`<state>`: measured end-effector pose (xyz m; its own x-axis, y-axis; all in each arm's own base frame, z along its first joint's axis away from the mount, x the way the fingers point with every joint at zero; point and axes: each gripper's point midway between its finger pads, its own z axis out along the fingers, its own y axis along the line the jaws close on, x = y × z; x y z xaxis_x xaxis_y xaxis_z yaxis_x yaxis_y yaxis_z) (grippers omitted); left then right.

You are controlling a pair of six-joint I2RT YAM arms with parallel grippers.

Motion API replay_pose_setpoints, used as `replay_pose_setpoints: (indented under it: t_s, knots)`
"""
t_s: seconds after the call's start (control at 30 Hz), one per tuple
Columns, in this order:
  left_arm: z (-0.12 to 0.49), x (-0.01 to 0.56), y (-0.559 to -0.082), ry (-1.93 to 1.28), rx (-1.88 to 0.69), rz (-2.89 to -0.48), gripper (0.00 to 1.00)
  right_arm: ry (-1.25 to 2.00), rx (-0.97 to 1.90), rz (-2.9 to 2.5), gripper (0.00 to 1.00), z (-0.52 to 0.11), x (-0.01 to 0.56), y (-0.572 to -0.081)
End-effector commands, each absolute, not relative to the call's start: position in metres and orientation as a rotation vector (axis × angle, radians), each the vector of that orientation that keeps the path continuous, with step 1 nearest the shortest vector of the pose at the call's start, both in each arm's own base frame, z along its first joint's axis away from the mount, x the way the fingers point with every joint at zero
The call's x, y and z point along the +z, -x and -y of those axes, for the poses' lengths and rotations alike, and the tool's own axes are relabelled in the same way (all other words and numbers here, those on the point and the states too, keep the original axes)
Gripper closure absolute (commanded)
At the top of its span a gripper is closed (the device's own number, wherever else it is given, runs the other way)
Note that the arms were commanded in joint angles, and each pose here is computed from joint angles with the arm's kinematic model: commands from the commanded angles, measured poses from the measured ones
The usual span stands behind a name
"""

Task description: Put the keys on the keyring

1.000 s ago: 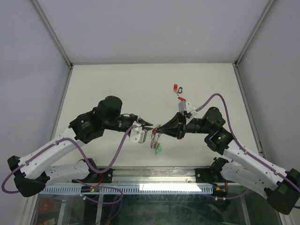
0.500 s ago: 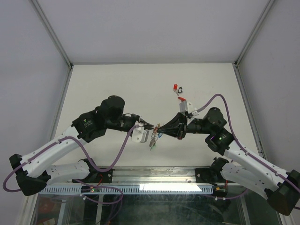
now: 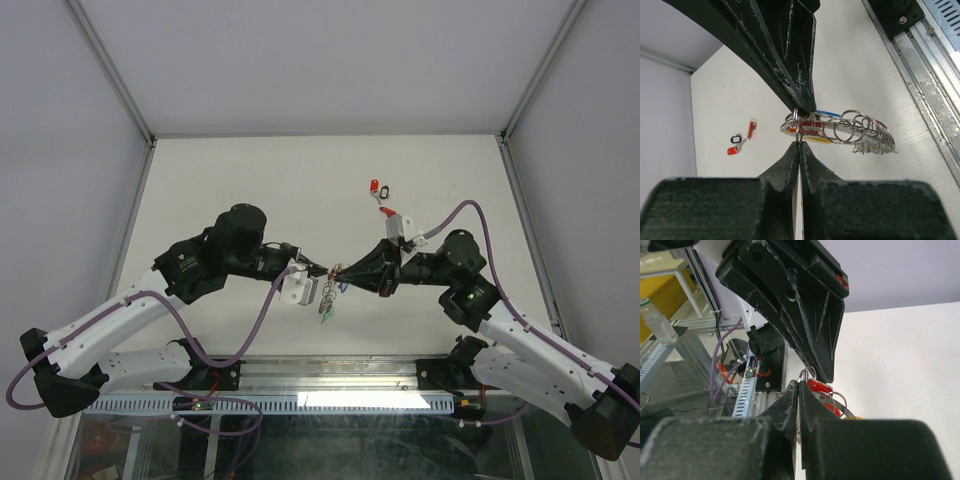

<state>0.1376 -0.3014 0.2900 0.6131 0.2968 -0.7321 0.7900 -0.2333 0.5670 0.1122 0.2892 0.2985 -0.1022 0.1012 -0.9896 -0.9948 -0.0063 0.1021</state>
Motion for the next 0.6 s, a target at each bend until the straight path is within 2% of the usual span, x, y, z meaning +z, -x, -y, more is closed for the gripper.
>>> replay_pose_setpoints:
  t_s: [0.0, 0.5, 0.57]
  knots:
    - [0.3078, 0.3029, -0.1292, -1.798, -0.631, -0.812, 1.00, 1.027, 1.319, -1.046, 1.00, -0.2840, 0.3399, -0.1086]
    - [0.3044, 0.3069, -0.1342, -1.780, -0.593, -0.829, 1.00, 1.012, 1.294, -1.047, 1.00, -0.2819, 0.3413, -0.1112]
    - [0.3024, 0.3116, -0.1347, -1.765, -0.586, -0.836, 0.87, 1.015, 1.277, -1.055, 1.00, -0.2810, 0.3403, -0.1125]
